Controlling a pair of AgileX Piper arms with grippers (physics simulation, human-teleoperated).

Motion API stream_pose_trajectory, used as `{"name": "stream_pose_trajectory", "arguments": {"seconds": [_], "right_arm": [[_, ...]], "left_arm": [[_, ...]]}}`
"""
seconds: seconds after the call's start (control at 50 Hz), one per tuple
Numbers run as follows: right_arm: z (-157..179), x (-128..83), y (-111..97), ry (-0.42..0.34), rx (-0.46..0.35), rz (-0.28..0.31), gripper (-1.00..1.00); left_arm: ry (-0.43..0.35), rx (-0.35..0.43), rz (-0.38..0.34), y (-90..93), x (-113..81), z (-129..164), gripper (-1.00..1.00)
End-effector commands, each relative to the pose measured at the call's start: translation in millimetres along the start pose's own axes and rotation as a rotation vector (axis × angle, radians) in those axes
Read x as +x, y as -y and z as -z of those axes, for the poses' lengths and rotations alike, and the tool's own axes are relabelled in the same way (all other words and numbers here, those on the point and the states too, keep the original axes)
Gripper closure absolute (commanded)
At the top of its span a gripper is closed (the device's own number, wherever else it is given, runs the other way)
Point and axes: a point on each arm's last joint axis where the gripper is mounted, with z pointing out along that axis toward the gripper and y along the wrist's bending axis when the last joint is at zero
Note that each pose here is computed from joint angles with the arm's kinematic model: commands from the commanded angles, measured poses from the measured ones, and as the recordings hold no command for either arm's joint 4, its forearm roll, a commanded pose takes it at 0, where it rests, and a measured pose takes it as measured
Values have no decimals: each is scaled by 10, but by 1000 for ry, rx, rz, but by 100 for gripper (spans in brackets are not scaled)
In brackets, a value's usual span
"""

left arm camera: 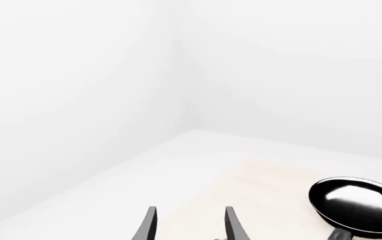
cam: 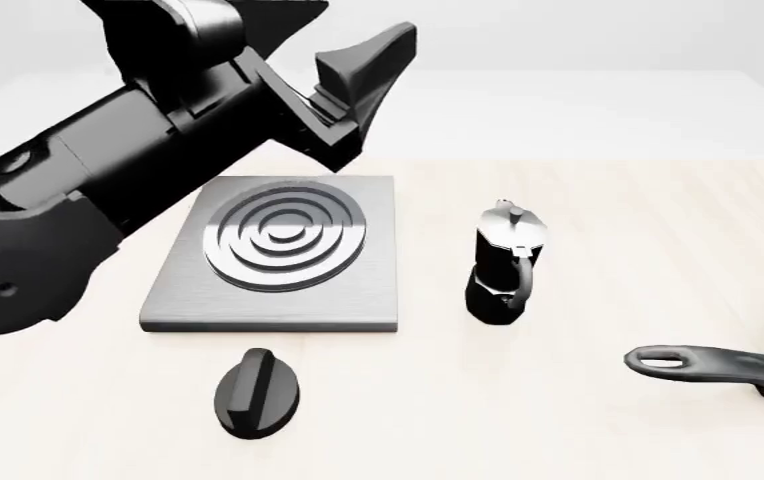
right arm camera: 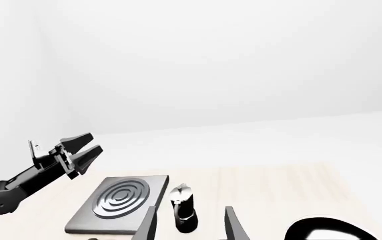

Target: Put the frying pan on the stove.

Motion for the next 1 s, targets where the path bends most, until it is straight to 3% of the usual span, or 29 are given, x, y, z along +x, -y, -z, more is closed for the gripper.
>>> {"name": "stream_pose_trajectory", "arguments": {"seconds": [0.02, 0.7, 1.0], "right_arm": [[-6, 4, 2, -3, 0, -1, -100], [-21, 12, 12, -9, -4, -5, -100], [-18, 9, 19, -9, -9, -4, -100]], "left_arm": [[-9, 62, 19, 167, -70, -216, -100], [-79, 247, -46, 746, -164, -664, -100], [-115, 279, -46, 890, -164, -905, -100]]}}
